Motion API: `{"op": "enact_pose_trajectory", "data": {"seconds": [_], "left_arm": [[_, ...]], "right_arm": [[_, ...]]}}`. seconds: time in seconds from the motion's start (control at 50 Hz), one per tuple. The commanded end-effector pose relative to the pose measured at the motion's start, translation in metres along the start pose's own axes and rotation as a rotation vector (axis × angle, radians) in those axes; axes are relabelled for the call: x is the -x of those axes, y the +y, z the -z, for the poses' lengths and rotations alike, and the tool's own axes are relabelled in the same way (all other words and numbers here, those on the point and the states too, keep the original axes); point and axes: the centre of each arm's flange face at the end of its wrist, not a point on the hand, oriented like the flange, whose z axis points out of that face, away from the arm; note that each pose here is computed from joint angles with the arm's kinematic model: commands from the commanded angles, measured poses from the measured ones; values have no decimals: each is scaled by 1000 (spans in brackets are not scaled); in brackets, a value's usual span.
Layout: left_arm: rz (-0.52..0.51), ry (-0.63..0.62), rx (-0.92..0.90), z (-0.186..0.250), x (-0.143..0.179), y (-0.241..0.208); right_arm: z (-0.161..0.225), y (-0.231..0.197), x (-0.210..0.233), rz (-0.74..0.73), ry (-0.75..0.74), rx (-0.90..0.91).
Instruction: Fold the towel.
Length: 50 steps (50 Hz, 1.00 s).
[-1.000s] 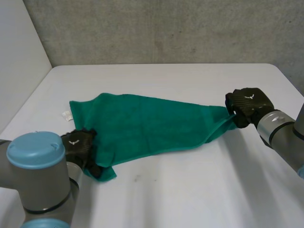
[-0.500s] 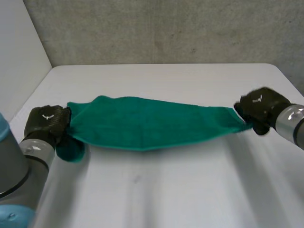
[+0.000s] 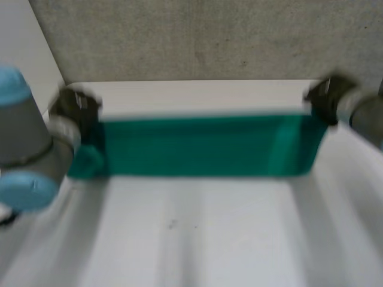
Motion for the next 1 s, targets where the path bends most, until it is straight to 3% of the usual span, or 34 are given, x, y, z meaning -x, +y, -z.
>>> {"op": "enact_pose_trajectory", "data": {"seconds": [0.02, 0.08, 0.22, 0.36, 0.46, 0.5, 0.58, 0.72, 1.0], "left_arm": [[80, -456, -459, -13, 101, -108], [130, -488, -528, -2, 110, -119], [184, -336, -424, 2, 77, -81], [215, -55, -209, 28, 8, 8], [220, 41, -130, 37, -19, 45], [219, 123, -36, 39, -51, 78], [215, 202, 56, 41, -79, 104], [214, 229, 112, 45, -84, 113], [235, 155, 158, 50, -49, 111]], "right_arm": [[14, -98, -110, -307, 498, -603], [31, -101, -107, -291, 489, -628], [27, -64, -49, -272, 276, -506], [33, -2, 26, -234, 37, -260], [40, 30, 65, -201, -81, -161], [38, 47, 83, -191, -140, -108], [27, 79, 110, -201, -219, 4], [23, 94, 109, -217, -217, 48], [28, 98, 72, -232, -115, 56]]}}
